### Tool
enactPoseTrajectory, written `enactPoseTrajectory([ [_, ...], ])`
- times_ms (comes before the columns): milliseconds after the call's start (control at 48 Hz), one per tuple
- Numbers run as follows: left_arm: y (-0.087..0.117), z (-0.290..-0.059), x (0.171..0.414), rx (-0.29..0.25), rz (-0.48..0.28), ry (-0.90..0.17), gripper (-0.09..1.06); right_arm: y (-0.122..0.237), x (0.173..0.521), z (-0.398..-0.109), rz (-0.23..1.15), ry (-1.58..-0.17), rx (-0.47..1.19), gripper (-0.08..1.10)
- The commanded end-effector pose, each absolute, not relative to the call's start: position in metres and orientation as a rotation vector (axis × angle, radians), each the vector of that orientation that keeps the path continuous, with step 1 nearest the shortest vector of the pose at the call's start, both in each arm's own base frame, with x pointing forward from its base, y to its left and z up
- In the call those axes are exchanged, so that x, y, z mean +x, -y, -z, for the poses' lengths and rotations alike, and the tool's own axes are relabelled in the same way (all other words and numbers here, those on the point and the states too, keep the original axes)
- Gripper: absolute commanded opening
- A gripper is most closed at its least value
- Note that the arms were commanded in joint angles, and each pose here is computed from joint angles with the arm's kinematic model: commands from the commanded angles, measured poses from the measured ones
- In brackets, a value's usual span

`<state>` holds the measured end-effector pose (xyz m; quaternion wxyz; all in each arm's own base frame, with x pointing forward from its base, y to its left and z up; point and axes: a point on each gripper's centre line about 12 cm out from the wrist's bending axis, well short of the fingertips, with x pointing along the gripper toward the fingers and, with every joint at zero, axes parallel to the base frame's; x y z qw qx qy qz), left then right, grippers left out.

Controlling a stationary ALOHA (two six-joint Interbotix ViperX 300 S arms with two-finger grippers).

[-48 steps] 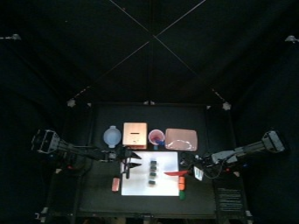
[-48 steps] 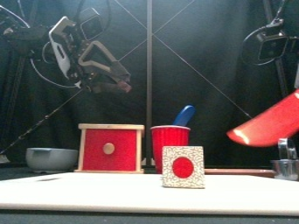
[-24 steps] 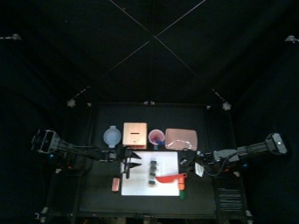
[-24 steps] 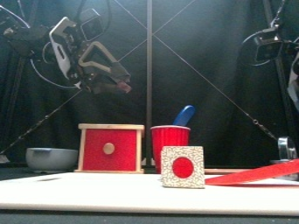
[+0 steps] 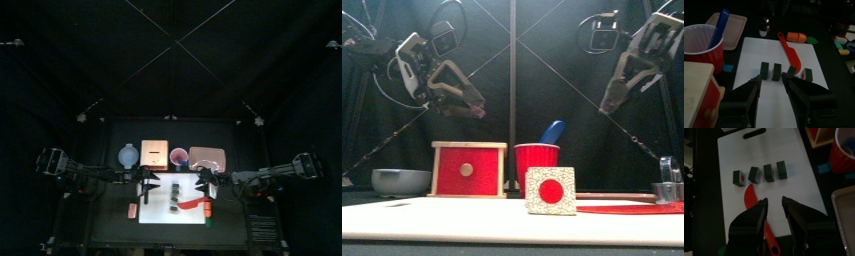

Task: Place sushi on board then cut the sushi with the knife then place the pieces on the plate
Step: Place the 4 sushi pieces on the plate

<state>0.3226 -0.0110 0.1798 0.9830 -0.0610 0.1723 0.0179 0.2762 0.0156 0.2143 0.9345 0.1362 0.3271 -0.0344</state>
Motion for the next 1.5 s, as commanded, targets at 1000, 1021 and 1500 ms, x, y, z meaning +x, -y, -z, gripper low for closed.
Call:
enactPoseTrajectory([
  [1000,-0.001,-0.159,0.305,-0.136,-0.085,-0.407,0.77,0.010,0.391,-0.152,0.134,-0.806,0.186,0.83],
  [1021,-0.001,-0.159,0.305,-0.136,-0.085,-0.407,0.77,0.011,0.391,-0.151,0.134,-0.809,0.184,0.83],
  [1500,-0.002,-0.159,0.305,-0.137,-0.086,-0.409,0.77,0.008,0.395,-0.145,0.134,-0.825,0.193,0.83],
])
